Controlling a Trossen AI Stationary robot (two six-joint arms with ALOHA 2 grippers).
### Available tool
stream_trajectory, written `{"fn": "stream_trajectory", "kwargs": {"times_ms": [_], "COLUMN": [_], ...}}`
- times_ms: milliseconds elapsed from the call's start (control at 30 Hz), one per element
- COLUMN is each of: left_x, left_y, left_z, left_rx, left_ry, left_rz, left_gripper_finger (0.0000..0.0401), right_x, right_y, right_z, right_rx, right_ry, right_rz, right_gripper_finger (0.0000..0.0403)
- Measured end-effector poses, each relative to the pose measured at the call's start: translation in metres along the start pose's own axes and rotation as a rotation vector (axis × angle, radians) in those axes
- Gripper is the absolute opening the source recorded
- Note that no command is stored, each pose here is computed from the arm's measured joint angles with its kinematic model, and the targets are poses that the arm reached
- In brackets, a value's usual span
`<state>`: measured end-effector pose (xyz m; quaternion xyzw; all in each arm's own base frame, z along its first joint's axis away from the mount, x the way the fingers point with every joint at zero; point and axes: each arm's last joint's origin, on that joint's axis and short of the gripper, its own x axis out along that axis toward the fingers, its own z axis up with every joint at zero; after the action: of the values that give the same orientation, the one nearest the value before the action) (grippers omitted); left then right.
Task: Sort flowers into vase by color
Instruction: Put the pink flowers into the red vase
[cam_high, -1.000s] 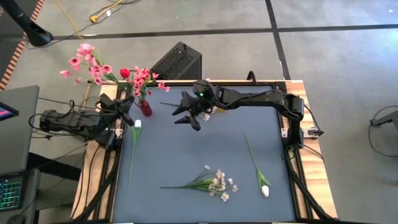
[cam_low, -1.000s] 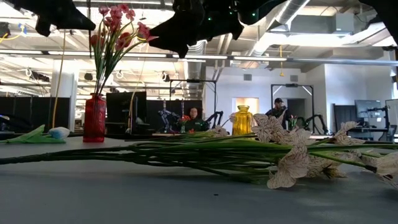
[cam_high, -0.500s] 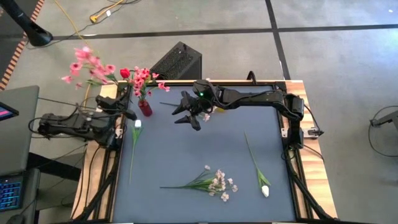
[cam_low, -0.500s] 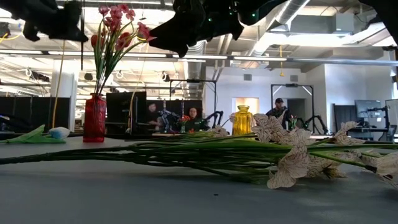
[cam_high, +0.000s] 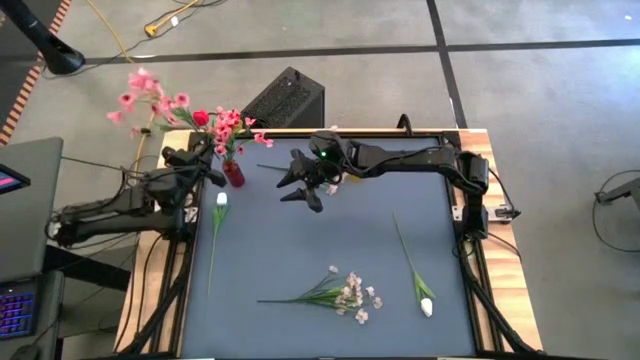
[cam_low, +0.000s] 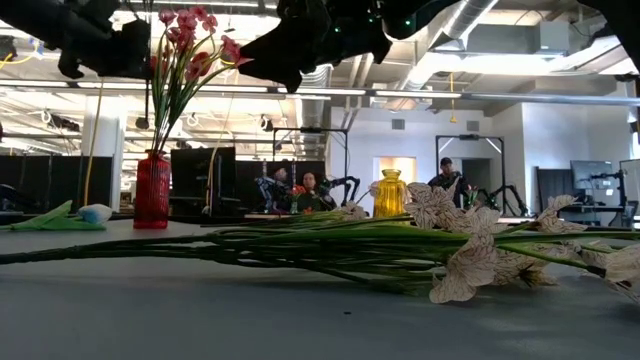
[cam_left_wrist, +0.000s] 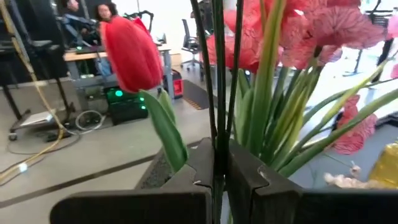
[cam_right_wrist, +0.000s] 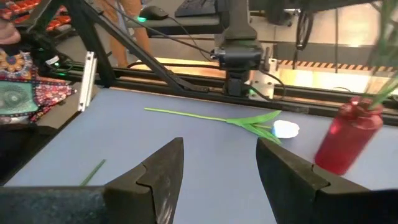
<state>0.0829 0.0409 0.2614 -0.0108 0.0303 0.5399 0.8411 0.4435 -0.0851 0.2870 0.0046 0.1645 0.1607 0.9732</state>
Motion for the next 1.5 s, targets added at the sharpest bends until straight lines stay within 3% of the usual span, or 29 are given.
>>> {"fn": "stream_trajectory", "kwargs": {"times_ms": [267,567,833,1500], "left_x": [0.016,0.02,0.026,0.024], "left_y": [0.0,0.003,0.0,0.002], "left_z": [-0.02,-0.023,-0.05,-0.064], "left_rx": [0.008,-0.012,-0.046,-0.008], "left_ry": [0.052,0.048,0.062,0.169], "left_rz": [-0.018,-0.023,-0.039,-0.005], "left_gripper_finger": [0.0,0.0,0.0,0.0], "right_x": [0.001,0.002,0.001,0.001], "right_y": [0.003,0.003,0.002,0.002], "right_z": [0.001,-0.001,-0.001,0.001], "right_rx": [-0.012,0.004,0.003,-0.003], "right_ry": [-0.004,0.012,0.009,-0.002], "right_rz": [0.005,0.006,0.005,0.003], "right_gripper_finger": [0.0226,0.0226,0.0226,0.0226]}}
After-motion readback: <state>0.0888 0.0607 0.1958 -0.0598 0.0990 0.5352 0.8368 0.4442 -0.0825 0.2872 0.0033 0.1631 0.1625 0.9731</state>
